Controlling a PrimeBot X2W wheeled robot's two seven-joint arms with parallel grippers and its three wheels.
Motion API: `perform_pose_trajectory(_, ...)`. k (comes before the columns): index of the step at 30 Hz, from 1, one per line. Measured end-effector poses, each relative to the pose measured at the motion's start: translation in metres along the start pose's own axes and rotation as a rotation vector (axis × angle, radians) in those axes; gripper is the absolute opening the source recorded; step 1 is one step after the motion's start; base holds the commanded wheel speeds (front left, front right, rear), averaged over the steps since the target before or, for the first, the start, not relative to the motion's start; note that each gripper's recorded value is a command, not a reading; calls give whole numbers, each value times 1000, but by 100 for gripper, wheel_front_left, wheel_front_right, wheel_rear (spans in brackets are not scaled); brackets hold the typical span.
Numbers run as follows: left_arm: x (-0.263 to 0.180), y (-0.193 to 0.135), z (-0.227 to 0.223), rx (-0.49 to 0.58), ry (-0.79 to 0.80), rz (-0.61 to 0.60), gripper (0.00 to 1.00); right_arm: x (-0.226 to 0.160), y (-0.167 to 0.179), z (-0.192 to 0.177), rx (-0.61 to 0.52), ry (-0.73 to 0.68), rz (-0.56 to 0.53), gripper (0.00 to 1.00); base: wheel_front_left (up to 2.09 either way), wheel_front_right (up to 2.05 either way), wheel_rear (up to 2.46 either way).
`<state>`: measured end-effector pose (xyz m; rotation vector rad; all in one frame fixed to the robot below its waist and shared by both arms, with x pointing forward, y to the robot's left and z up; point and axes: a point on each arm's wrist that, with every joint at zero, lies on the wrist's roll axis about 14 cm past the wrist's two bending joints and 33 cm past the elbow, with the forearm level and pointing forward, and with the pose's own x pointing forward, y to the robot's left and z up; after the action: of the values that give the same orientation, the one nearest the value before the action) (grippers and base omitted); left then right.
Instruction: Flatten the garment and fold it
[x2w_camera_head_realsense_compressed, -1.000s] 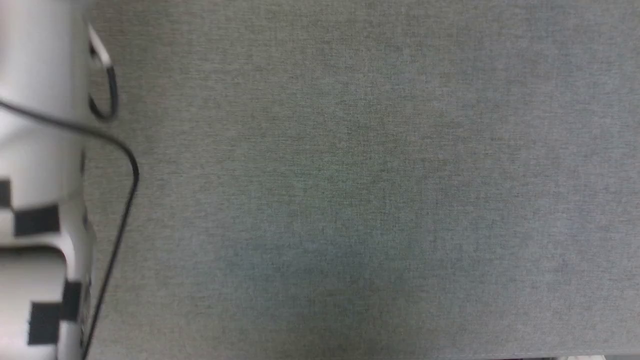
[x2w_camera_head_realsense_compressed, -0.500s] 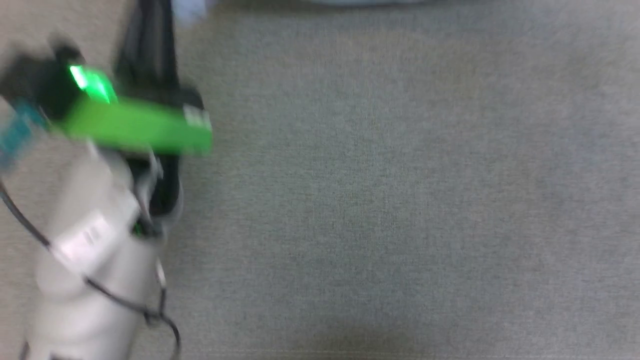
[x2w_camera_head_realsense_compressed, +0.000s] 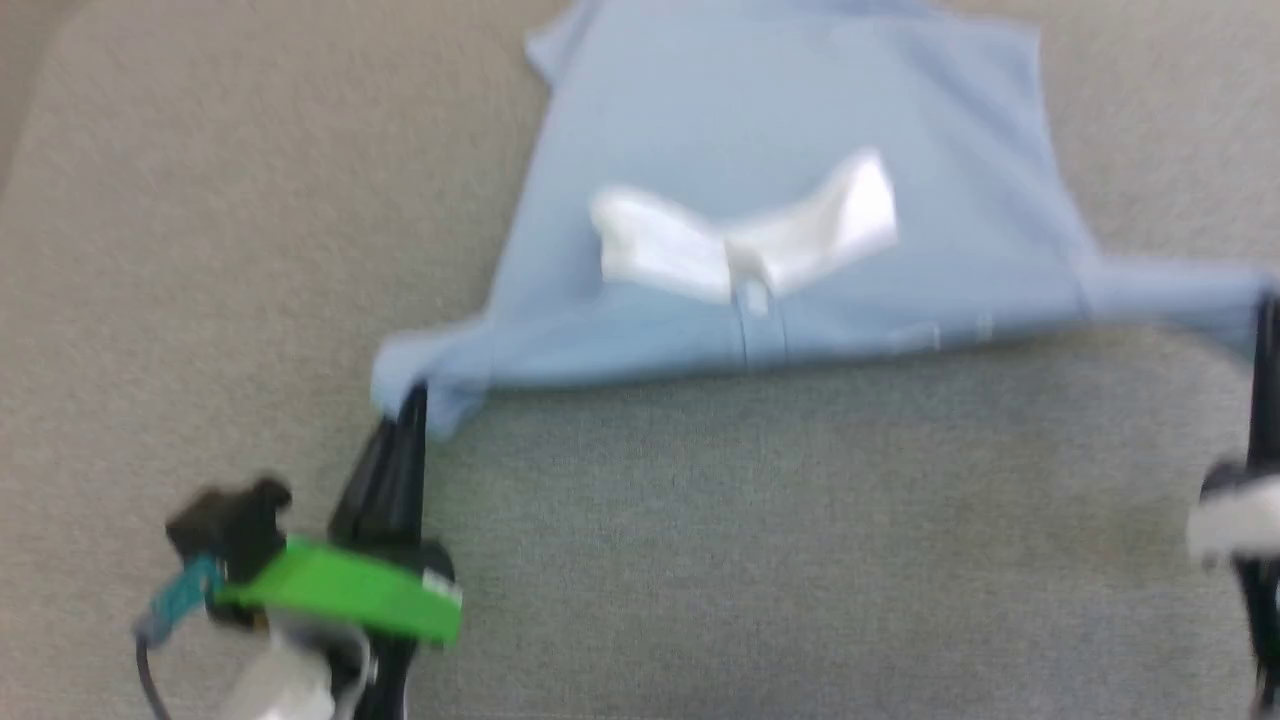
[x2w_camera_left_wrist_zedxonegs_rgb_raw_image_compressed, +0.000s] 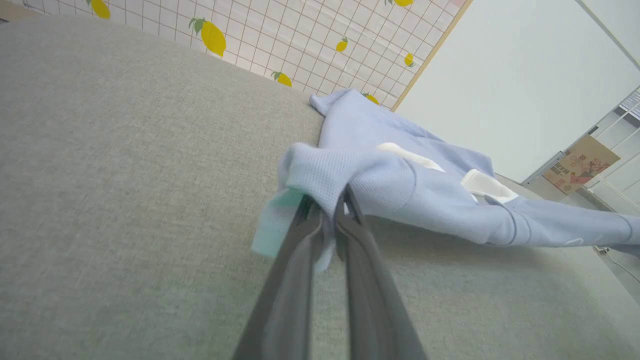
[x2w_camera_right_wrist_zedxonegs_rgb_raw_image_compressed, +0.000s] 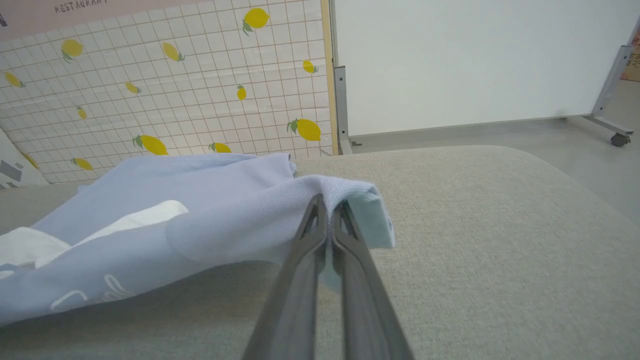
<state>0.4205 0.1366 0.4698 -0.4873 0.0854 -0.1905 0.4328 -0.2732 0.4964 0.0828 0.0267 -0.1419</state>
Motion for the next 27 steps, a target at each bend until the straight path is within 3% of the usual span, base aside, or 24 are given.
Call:
perform_pose_trajectory(9,-69,0,-5,-81,23,65,0,-82,-31,-8,31,61,-124,0,0,0,0)
perform_pose_trajectory(14,-95,-7,-2,-64,36,55,0,-112,-44,-3,49,62,-157,0,0,0,0)
perform_pose_trajectory(19,-102,-17,-4,-40,56,26,0,-129,-49,-15,60,119,-170,0,0,0,0)
perform_pose_trajectory(27,-93,-30,-15,22,118,-27,0,-130,-40,-60,40,339,-148,0,0,0,0)
